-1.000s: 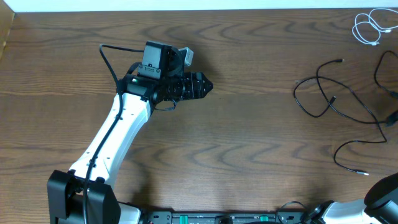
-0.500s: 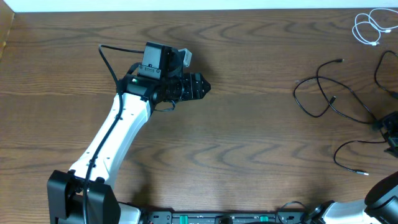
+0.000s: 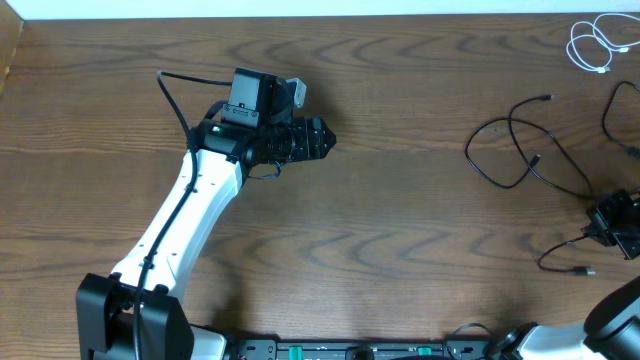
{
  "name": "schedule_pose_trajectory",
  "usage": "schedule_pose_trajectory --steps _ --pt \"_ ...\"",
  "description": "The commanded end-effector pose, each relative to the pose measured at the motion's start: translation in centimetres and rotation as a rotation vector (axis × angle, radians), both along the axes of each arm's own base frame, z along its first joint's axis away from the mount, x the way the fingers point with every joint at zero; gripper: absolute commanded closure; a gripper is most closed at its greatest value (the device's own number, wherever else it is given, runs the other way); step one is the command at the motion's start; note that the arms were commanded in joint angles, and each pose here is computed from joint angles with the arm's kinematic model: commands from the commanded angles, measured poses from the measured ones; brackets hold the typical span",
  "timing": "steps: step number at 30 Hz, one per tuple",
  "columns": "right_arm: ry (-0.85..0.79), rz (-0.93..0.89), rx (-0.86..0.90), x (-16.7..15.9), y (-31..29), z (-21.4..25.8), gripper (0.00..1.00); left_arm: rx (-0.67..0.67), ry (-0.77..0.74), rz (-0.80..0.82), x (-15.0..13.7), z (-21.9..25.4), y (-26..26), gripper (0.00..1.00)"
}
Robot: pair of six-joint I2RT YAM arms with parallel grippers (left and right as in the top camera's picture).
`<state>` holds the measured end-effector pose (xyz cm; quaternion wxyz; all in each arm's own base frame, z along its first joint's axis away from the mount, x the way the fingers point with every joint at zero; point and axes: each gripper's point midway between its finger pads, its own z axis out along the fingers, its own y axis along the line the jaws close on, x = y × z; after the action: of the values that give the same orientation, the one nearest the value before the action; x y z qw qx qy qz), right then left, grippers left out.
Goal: Untangle cables
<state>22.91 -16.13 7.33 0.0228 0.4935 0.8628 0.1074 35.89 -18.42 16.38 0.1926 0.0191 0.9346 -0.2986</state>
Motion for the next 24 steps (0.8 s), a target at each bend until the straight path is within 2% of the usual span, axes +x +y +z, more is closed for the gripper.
schedule_pose_trajectory --steps 1,8,13,18,24 --pt "-0.24 0.125 -0.045 2.8 1.2 6.3 0.99 0.013 -0.019 -0.001 0.4 0.2 0.1 0.28" --pt "-0.655 0.306 -0.23 6.6 4.8 20.7 0.99 0.013 -0.02 -0.001 0.5 0.2 0.1 0.28" --pt "-0.962 0.434 -0.289 8.2 8.5 30.9 0.99 0.013 -0.019 -0.001 0.5 0.2 0.1 0.28" --pt "-1.124 0.457 -0.39 8.5 9.5 38.3 0.99 0.013 -0.018 -0.001 0.4 0.2 0.1 0.28" --pt "-1.235 0.474 -0.442 10.0 9.7 44.7 0.99 0.011 -0.023 -0.001 0.5 0.3 0.1 0.28"
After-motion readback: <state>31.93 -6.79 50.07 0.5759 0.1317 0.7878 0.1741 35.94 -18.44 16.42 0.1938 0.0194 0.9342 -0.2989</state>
